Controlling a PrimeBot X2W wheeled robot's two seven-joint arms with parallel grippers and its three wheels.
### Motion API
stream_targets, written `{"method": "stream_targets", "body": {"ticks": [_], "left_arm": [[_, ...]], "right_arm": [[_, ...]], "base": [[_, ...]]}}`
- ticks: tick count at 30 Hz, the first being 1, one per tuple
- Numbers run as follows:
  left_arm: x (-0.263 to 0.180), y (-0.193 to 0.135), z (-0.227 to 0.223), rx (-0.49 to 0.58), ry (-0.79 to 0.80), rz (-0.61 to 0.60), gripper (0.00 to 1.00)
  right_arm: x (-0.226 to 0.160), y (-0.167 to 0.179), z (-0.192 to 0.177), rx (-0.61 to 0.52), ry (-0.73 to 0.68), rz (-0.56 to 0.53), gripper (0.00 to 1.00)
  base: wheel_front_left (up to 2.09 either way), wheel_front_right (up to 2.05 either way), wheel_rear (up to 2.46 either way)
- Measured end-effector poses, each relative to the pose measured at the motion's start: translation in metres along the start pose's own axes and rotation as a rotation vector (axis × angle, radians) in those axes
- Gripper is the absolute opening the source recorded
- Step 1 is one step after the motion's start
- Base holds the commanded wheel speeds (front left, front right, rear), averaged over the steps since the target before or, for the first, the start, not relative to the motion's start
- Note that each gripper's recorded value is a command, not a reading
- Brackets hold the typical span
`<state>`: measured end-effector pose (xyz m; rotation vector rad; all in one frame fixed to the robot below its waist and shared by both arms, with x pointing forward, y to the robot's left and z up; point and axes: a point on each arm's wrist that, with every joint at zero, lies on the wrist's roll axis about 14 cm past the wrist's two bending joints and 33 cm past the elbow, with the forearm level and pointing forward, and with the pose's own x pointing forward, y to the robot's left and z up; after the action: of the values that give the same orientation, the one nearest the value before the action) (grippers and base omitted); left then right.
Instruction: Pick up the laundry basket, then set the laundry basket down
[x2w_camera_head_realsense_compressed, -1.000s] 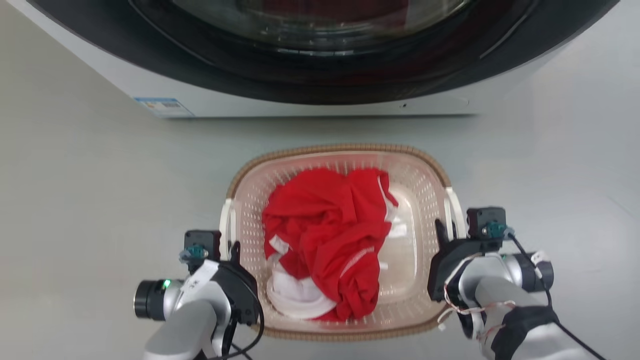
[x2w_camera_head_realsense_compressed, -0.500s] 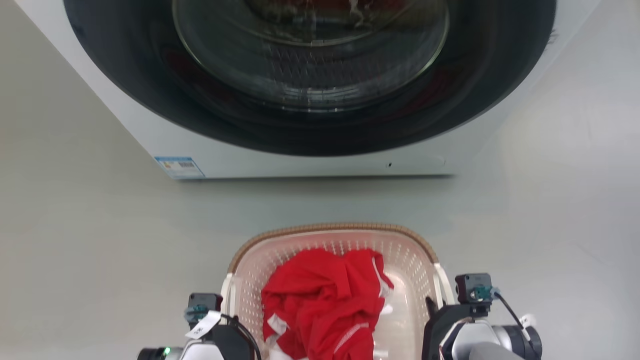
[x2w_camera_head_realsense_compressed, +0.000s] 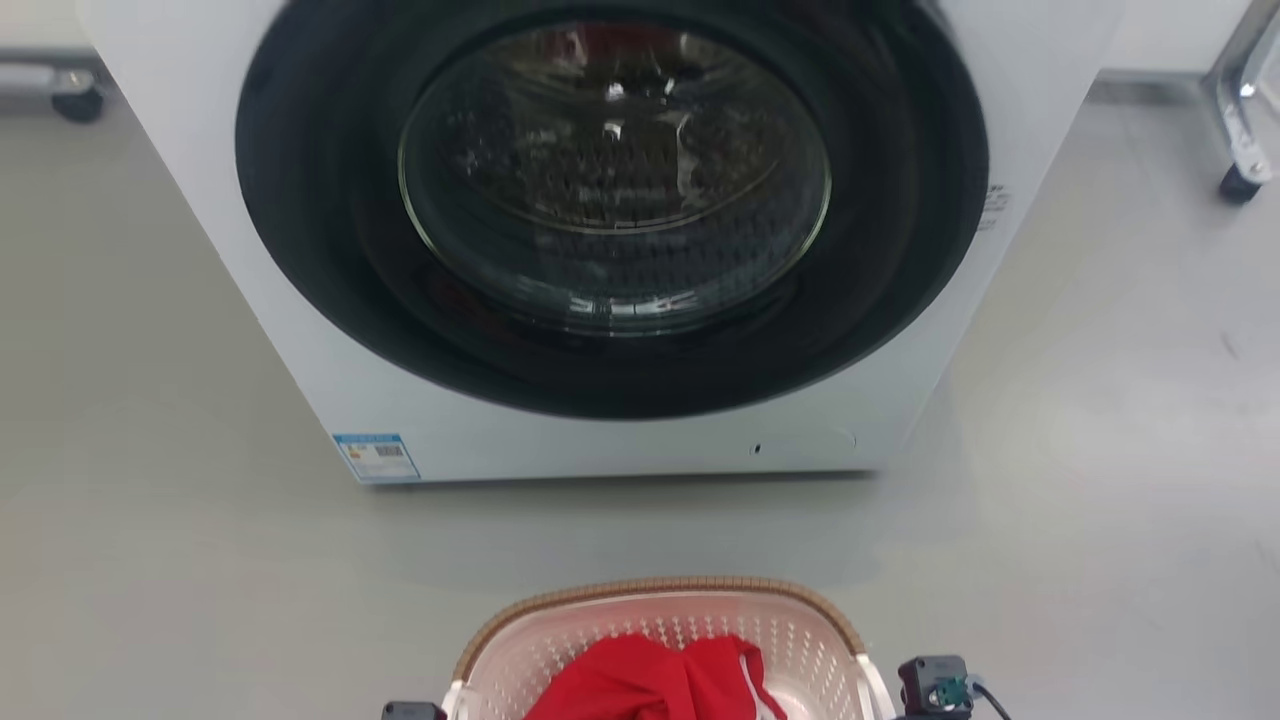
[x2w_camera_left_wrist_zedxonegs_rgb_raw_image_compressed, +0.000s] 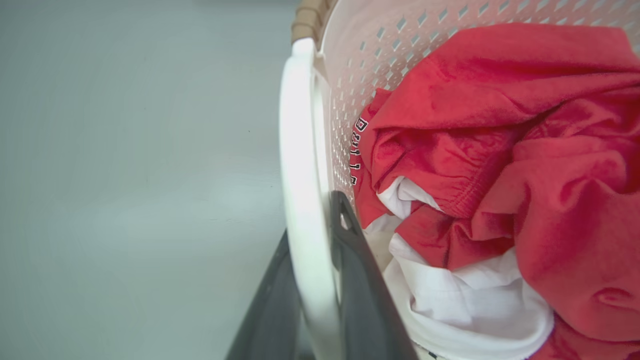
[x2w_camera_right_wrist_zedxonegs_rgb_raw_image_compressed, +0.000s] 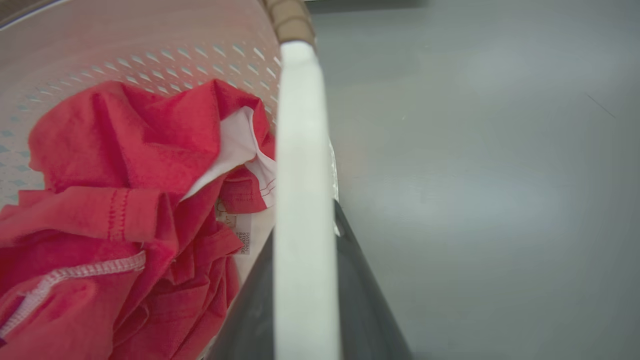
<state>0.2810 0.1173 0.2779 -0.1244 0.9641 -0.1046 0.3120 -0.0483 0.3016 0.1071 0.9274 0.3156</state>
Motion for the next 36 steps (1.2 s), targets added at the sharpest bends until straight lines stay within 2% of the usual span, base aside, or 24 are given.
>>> {"method": "stream_targets", "body": {"ticks": [11,36], "left_arm": [[-0.013,-0.005,0.002,0.033,-0.032,-0.017,0.00],[-0.013,-0.006,-0.002,0.038,-0.016,-0.021,0.00]], "right_arm": [[-0.018,0.005,-0.004,0.005,-0.010,-0.002,0.00],[-0.020,0.006,-0.014,0.038,0.021,0.001,0.00]], "base": [[0.00,0.00,0.00],[0.00,0.00,0.00]]}}
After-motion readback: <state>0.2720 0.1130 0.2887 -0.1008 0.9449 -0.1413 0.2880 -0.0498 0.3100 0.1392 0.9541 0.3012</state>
